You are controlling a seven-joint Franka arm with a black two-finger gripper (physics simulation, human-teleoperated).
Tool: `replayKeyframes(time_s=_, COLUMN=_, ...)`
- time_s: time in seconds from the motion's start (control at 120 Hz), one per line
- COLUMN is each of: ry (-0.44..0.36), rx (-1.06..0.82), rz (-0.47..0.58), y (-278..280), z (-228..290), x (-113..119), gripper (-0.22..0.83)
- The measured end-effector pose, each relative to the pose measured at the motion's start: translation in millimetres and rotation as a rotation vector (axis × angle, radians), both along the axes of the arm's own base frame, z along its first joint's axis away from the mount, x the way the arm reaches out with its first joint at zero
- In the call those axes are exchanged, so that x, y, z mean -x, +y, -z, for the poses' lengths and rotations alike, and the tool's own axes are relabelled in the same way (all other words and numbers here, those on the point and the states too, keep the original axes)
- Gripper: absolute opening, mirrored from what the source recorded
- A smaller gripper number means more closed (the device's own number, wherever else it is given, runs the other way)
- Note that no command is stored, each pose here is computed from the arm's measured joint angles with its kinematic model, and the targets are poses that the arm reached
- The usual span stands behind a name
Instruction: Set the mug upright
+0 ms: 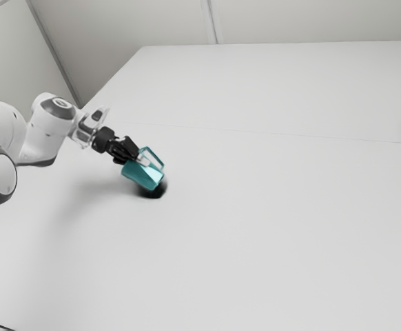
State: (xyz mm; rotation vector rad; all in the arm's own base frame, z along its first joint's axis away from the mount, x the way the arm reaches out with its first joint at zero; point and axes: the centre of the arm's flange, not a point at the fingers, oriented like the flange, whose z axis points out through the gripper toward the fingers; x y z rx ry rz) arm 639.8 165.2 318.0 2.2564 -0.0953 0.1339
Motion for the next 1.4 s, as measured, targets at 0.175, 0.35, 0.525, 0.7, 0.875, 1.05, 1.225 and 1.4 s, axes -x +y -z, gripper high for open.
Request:
replayKeyframes(time_s=0.175, ry=-0.041, rx=-0.041, rz=0.050, y=-19, z=-31, x=-4, gripper=-0.13)
replayKeyframes(time_s=0.35, ry=-0.048, rx=-0.240, rz=0.169, y=-36, z=-78, x=3, gripper=-0.15)
replayKeyframes(time_s=0.525, ry=-0.041, rx=-0.498, rz=0.310, y=-67, z=-110, x=12, gripper=-0.15)
replayKeyframes(time_s=0.7, ry=-0.017, rx=-0.636, rz=0.350, y=-88, z=-108, x=19, gripper=-0.15)
replayKeyframes(time_s=0.875, ry=-0.046, rx=-0.734, rz=0.349, y=-106, z=-100, x=12, gripper=-0.16)
replayKeyframes(time_s=1.05, ry=-0.069, rx=-0.804, rz=0.327, y=-107, z=-84, x=0, gripper=-0.16)
replayKeyframes(time_s=1.225, ry=-0.089, rx=-0.837, rz=0.291, y=-104, z=-69, x=-5, gripper=-0.16)
replayKeyframes(time_s=1.4, ry=-0.088, rx=-0.843, rz=0.264, y=-103, z=-53, x=-11, gripper=-0.16)
